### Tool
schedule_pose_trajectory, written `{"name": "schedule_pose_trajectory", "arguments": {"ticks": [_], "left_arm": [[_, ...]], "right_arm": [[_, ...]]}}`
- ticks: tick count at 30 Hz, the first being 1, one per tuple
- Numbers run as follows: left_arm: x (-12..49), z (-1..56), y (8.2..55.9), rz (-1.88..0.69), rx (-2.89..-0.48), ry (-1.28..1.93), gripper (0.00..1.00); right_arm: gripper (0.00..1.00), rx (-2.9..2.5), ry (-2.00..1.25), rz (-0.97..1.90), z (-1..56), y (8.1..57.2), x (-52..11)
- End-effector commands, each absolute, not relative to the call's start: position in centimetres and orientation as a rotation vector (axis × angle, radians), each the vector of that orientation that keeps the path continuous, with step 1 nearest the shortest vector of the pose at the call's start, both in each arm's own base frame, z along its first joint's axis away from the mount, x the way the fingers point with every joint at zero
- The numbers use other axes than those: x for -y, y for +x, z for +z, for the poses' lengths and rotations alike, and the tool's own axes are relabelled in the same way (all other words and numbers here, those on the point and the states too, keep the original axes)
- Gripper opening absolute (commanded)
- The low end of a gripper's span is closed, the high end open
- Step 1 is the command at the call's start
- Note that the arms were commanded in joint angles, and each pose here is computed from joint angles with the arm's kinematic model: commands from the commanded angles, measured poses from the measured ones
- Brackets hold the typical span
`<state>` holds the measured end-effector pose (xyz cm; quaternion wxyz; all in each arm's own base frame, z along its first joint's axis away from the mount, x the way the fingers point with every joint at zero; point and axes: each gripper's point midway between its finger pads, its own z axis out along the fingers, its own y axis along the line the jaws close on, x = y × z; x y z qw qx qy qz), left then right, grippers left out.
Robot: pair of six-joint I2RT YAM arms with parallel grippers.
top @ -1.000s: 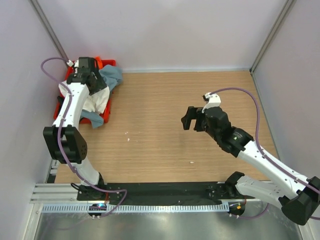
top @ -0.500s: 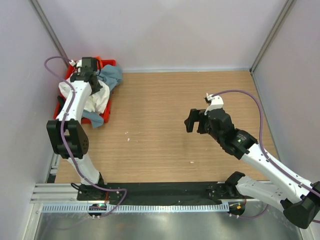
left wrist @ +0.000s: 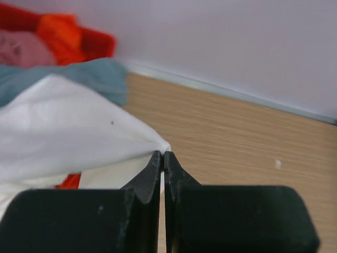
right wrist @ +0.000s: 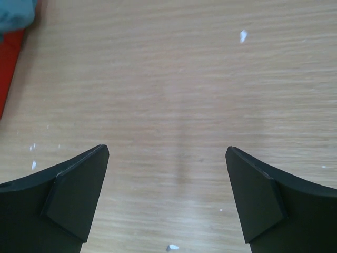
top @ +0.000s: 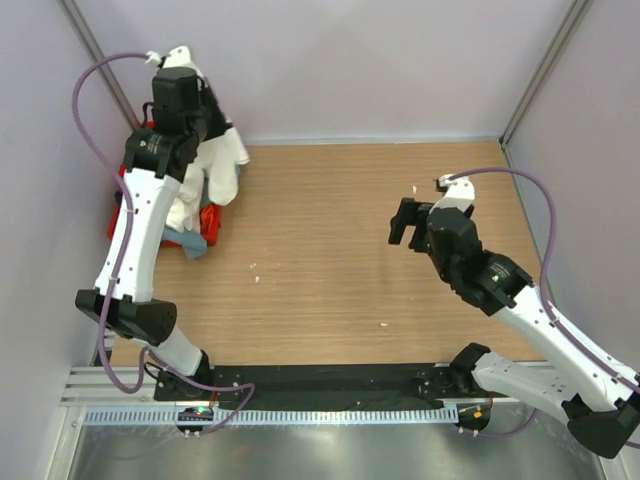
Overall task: Fold and stack the t-shirts
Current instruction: Move the tshirt to the center of the board
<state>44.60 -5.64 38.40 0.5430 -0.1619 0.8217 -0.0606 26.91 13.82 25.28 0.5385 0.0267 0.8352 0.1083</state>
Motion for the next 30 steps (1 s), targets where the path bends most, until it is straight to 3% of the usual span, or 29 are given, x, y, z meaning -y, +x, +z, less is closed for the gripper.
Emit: {"name": "schedule_pose_trajectory", "arguments": {"ticks": [1, 5, 6, 7, 8, 9, 10, 15, 19, 24, 30], "left_arm": [[16.4, 44.6, 42.1, -0.462, -1.858, -0.030, 0.00], [25.1, 43.3, 41.7, -0.617, -1.919, 0.154, 0.00], [28.0, 40.2, 42.5, -0.651, -1.991, 0.205, 0.01], [29.1, 40.3, 42.4, -0.682, -1.996, 0.228, 0.09], [30.3, 38.6, 43.0, -0.706, -2.033, 0.239, 0.29], [32.2, 35.9, 43.7, -0.741, -2.091, 0.277, 0.73], [32.6, 33.5, 43.6, -0.734, -2.171, 0.289, 0.99], [29.5, 25.6, 42.8, -0.493, -2.423, 0.223, 1.00], [24.7, 27.7, 40.6, -0.324, -2.345, 0.176, 1.00], [19.2, 26.1, 36.3, -0.127, -2.380, 0.176, 1.00], [14.3, 24.0, 32.0, -0.071, -2.378, 0.121, 1.00]], "right_arm": [[1.00, -1.782, 0.331, 0.119, 32.2, 26.9, -8.4], [1.00, -1.709, 0.470, 0.051, 34.5, 25.7, -5.3], [1.00, -1.692, 0.497, 0.050, 35.2, 25.5, -4.8], [1.00, -1.682, 0.516, 0.031, 35.4, 25.3, -4.2], [1.00, -1.689, 0.537, 0.025, 35.1, 25.0, -3.9], [1.00, -1.692, 0.545, 0.021, 35.1, 24.9, -3.8], [1.00, -1.711, 0.542, 0.020, 34.7, 25.0, -4.0], [1.00, -1.925, 0.434, 0.104, 28.9, 25.1, -7.8], [1.00, -2.141, 0.352, 0.220, 21.8, 25.4, -12.6], [1.00, -2.325, 0.318, 0.308, 14.6, 25.2, -16.3], [1.00, -2.409, 0.264, 0.426, 11.7, 27.2, -21.0]]}}
